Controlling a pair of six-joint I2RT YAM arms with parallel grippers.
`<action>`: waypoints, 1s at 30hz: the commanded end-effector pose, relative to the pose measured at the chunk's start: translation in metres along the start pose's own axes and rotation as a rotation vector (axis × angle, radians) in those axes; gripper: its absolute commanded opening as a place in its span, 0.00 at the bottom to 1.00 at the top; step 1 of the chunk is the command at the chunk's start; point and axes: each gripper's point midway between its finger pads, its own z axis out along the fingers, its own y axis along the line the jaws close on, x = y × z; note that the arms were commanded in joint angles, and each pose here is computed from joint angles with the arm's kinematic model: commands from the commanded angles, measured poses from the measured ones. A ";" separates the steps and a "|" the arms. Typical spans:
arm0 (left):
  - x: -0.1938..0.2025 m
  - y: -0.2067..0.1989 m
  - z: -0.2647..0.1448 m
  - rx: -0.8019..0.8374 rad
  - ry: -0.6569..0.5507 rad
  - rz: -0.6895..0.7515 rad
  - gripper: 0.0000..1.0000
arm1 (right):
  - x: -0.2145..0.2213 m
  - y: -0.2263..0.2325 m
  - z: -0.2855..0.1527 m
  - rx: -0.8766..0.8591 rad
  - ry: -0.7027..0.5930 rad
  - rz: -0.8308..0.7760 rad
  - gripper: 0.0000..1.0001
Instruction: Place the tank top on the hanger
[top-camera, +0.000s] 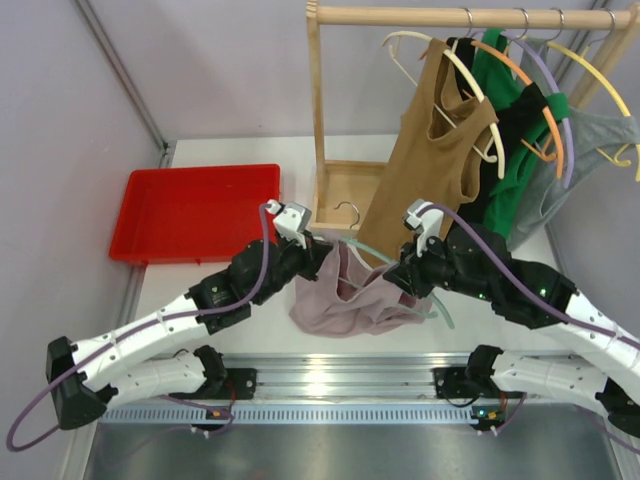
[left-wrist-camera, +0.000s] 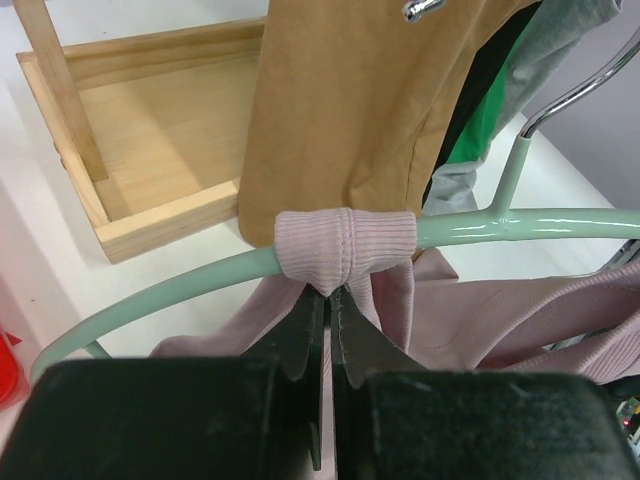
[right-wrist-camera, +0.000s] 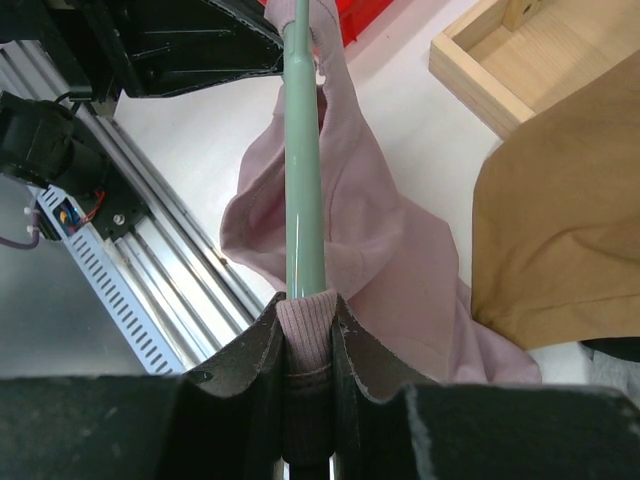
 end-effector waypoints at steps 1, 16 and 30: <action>-0.046 -0.010 -0.009 0.030 -0.128 -0.027 0.00 | -0.039 0.008 -0.017 -0.029 -0.139 0.012 0.00; -0.088 0.004 -0.019 -0.111 -0.148 -0.045 0.00 | -0.054 0.005 -0.033 -0.008 -0.186 0.016 0.00; -0.101 0.006 -0.033 -0.120 -0.154 -0.028 0.00 | -0.103 -0.001 -0.058 0.060 -0.300 0.042 0.00</action>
